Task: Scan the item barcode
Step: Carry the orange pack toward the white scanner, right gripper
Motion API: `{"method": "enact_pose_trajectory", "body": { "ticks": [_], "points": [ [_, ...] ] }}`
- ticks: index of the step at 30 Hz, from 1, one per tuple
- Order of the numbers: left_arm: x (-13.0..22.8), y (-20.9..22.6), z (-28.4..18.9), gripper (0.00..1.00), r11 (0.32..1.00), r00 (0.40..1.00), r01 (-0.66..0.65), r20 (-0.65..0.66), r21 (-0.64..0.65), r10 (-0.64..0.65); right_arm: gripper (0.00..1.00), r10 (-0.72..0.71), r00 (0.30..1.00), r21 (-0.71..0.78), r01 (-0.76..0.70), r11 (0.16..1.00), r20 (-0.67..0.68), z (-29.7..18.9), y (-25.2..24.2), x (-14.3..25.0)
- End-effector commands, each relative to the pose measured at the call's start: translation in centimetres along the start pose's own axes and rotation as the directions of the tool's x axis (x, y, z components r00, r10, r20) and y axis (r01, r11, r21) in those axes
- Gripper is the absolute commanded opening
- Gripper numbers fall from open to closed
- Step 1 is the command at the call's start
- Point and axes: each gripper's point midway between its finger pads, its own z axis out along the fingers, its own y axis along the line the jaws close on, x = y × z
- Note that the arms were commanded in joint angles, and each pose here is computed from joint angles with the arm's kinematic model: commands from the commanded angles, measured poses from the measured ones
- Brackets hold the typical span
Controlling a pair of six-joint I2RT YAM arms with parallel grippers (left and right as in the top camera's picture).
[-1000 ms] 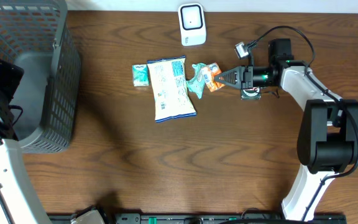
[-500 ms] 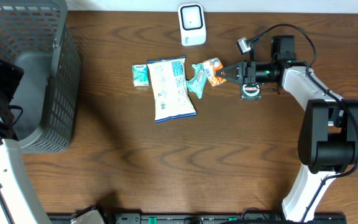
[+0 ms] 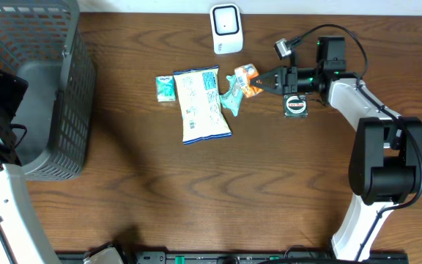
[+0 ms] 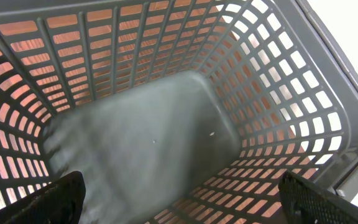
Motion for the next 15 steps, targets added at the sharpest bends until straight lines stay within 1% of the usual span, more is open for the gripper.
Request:
{"method": "enact_pose_trajectory", "body": {
  "ticks": [1, 7, 15],
  "points": [
    [-0.2, 0.2, 0.1, 0.98, 1.000, 1.000, 0.010, 0.005, -0.010, -0.010, 0.01, -0.056, 0.998, -0.041, 0.054, 0.998, -0.035, 1.3, 1.5, 0.5],
    [-0.2, 0.2, 0.1, 0.98, 1.000, 1.000, 0.010, 0.005, -0.010, -0.010, 0.01, -0.081, 0.995, -0.059, 0.077, 0.995, -0.066, 2.8, 1.8, 1.0],
    [-0.2, 0.2, 0.1, 0.98, 1.000, 1.000, 0.010, 0.005, -0.010, -0.010, 0.01, -0.096, 0.993, -0.060, 0.091, 0.994, -0.075, 3.4, 1.9, 1.1]
  ]
}}
